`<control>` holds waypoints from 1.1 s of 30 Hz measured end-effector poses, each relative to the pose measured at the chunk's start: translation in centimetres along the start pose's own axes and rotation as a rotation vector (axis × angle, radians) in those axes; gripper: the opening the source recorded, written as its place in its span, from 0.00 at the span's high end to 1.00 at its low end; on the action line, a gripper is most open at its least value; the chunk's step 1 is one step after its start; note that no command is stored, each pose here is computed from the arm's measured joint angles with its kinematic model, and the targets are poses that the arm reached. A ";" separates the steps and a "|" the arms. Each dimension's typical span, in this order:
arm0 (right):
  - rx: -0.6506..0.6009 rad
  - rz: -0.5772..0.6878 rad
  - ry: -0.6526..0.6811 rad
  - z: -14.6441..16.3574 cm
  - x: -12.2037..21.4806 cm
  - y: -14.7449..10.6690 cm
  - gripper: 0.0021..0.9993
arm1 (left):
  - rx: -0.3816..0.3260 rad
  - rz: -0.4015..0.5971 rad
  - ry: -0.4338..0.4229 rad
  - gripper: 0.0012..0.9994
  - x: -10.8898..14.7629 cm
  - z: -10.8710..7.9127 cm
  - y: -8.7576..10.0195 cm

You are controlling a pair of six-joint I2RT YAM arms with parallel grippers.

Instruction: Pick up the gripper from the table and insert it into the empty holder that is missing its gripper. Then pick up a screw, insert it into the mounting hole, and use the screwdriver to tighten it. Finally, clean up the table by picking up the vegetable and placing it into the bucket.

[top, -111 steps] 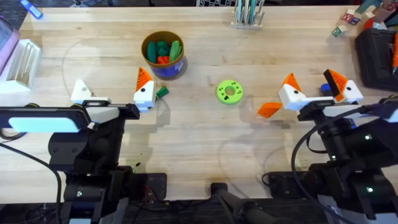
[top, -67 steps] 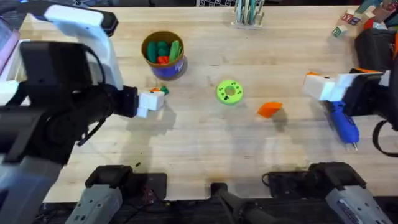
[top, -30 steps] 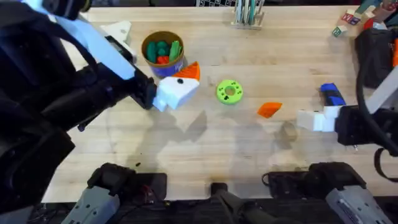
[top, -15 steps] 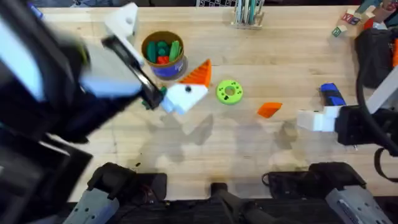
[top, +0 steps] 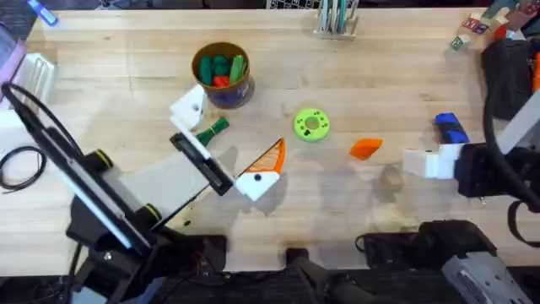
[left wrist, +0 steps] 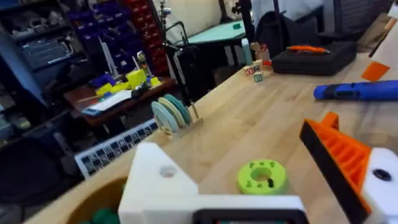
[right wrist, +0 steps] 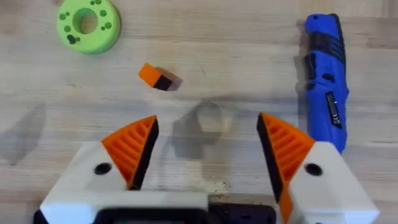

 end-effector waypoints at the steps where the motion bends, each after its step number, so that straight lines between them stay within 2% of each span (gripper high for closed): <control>1: 0.000 0.000 0.000 0.0 0.0 0.0 0.03 | 0.015 0.001 0.003 0.01 0.2 -0.2 -0.3; 5: 0.000 0.000 0.000 0.0 0.0 0.0 0.03 | 0.095 0.033 -0.005 0.01 0.4 -0.6 -1.2; 11: 0.000 0.000 0.000 0.0 0.0 0.0 0.03 | 0.210 0.167 -0.060 0.01 0.7 -2.0 -3.9; 33: 0.000 0.000 0.000 0.0 0.0 0.0 0.03 | 0.231 0.161 -0.076 0.01 0.7 -2.2 -3.7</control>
Point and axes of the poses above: each hand's point on the last joint's axis, 136 mm out from that joint toward the fingers, its own x axis back along the fingers, its own z axis along the line the jaws close on, y = z × x, the point moved 5 cm from there along x, back along the fingers, and after that the axes turned 8 degrees about -x, right-handed, at the moved point
